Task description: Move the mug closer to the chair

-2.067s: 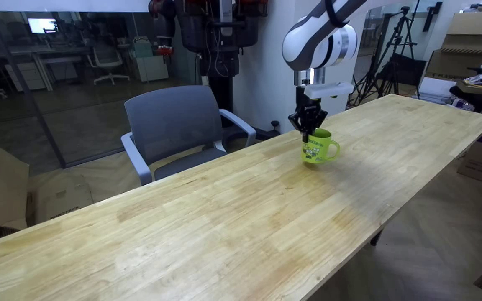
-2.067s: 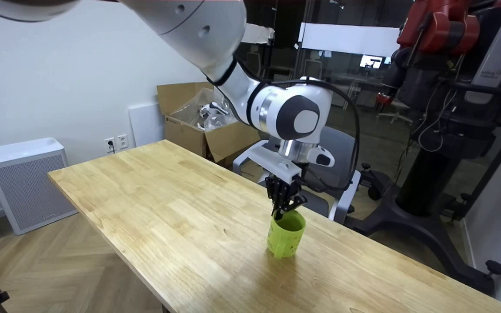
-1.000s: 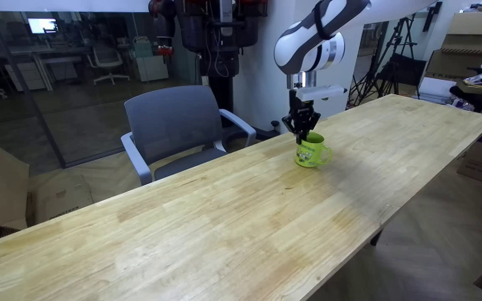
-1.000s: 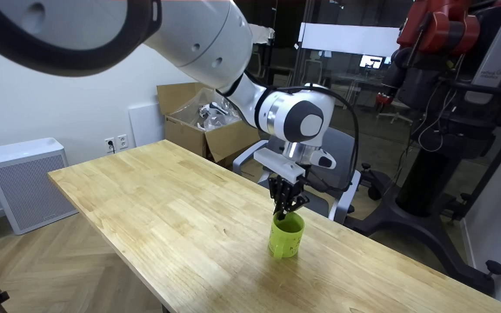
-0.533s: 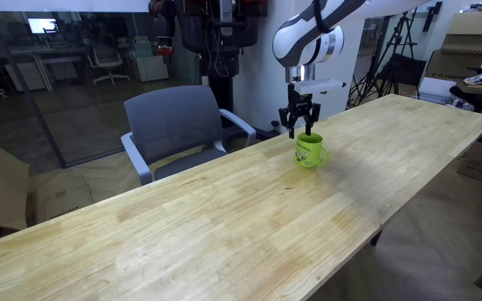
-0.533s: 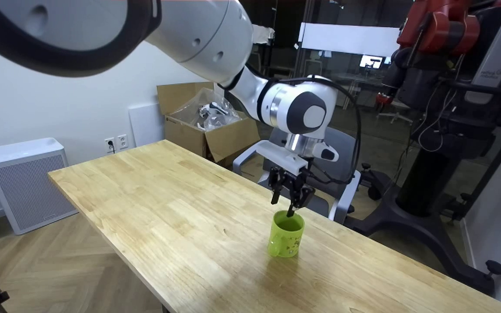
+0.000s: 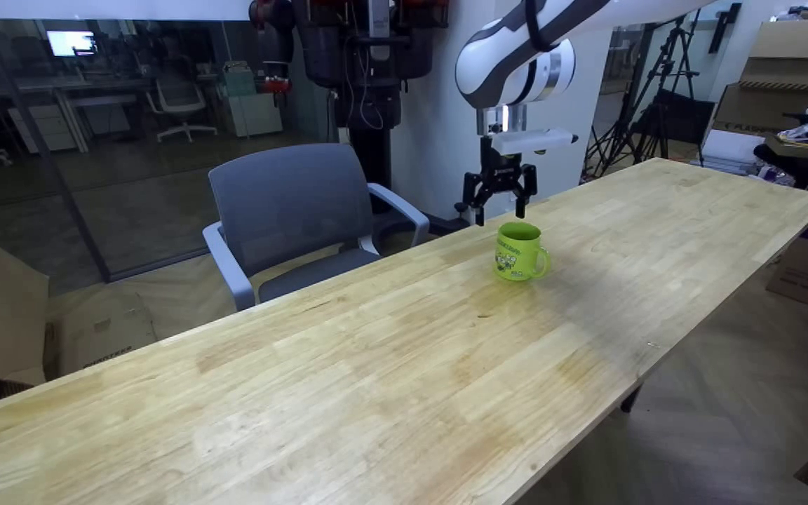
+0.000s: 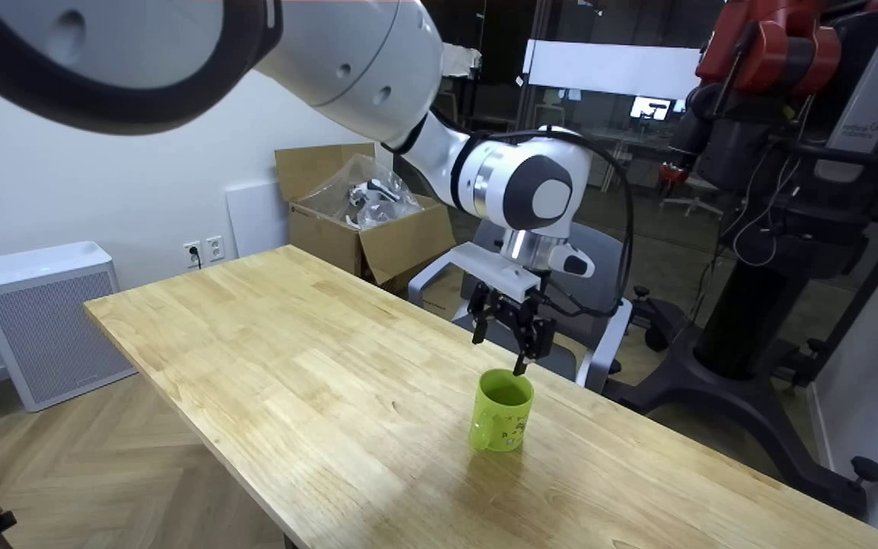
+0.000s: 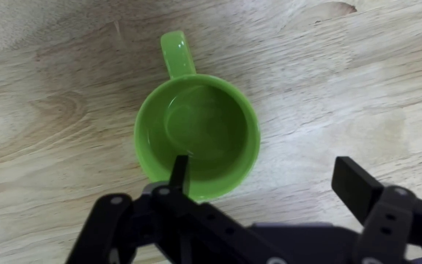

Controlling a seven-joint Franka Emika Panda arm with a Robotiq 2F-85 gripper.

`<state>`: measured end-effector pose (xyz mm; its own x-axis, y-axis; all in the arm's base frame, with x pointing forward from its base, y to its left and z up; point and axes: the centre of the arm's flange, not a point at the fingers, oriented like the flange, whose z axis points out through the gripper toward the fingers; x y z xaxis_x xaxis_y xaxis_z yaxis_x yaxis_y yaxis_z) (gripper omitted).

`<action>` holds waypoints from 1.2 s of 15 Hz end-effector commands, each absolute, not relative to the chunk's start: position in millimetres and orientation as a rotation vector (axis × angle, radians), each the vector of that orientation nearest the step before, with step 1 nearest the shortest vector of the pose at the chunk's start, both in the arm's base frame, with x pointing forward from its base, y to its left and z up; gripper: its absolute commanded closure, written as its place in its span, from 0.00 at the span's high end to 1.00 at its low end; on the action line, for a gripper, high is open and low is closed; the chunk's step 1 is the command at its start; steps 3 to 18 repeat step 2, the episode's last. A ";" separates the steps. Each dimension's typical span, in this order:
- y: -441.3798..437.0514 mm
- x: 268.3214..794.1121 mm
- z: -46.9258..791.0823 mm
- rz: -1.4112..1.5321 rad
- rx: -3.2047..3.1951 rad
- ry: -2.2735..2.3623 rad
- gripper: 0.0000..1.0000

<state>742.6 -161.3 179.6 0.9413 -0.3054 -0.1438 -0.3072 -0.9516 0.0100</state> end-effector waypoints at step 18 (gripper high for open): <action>-161.3 742.7 179.6 0.225 -3.083 0.486 1.00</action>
